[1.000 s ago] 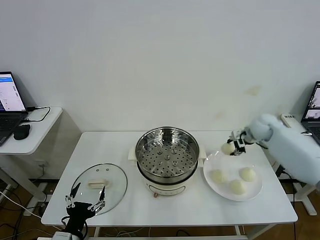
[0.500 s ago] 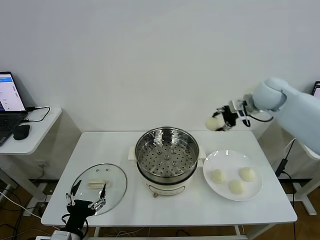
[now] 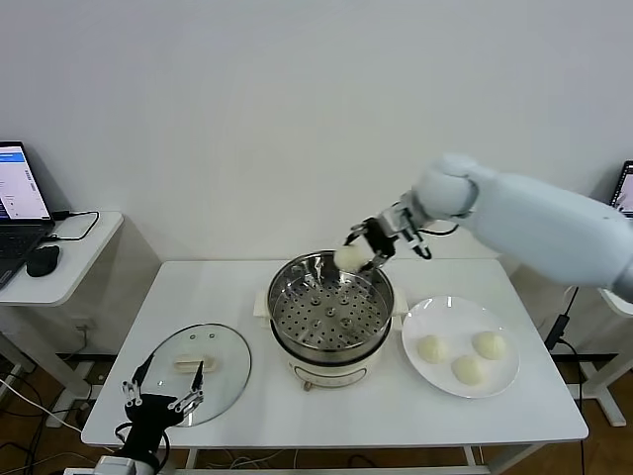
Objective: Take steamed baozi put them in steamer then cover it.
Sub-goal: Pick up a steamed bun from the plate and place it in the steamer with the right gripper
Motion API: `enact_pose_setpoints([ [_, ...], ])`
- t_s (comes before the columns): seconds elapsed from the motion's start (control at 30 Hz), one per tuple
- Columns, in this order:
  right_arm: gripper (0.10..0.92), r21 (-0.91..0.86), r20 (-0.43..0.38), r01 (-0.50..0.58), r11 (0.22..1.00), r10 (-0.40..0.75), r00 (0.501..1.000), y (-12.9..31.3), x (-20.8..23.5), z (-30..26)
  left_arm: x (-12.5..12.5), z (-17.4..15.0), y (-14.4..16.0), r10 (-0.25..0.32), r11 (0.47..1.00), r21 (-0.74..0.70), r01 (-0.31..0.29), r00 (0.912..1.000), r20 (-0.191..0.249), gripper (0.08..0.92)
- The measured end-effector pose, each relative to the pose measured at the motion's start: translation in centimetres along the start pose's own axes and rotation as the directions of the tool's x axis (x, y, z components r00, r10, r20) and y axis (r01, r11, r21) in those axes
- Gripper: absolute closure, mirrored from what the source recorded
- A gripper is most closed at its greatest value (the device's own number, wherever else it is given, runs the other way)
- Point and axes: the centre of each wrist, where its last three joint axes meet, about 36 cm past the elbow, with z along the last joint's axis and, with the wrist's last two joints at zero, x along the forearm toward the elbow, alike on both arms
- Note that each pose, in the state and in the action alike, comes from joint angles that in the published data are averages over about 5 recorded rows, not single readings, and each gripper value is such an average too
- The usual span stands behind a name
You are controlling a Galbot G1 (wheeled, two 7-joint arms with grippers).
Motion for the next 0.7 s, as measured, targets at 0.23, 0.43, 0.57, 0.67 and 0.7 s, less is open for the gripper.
enact_pose_setpoints([
  [0.23, 0.420, 0.177, -0.012, 0.040, 0.983, -0.039, 0.999, -0.7, -3.2, -0.5, 0.0, 0.2, 0.1, -0.005, 1.000, 0.000, 0.005, 1.0000, -0.004, 0.177],
  [0.43, 0.419, 0.299, -0.044, 0.068, 0.952, -0.058, 0.997, -1.1, -5.3, -0.4, -0.2, 0.2, 0.1, -0.003, 1.000, -0.001, 0.003, 1.0000, -0.001, 0.177],
  [0.57, 0.418, 0.359, -0.070, 0.087, 0.929, -0.067, 0.995, -1.4, -6.4, -0.1, -0.3, 0.1, 0.1, -0.003, 1.000, 0.000, 0.003, 1.0000, 0.001, 0.177],
  [0.67, 0.415, 0.391, -0.087, 0.100, 0.915, -0.071, 0.994, -1.7, -7.0, 0.0, -0.3, 0.2, 0.1, -0.002, 1.000, 0.001, 0.002, 1.0000, 0.001, 0.177],
  [0.7, 0.412, 0.399, -0.091, 0.103, 0.911, -0.073, 0.993, -1.8, -7.2, 0.1, -0.3, 0.2, 0.1, -0.002, 1.000, 0.000, 0.002, 1.0000, 0.000, 0.177],
])
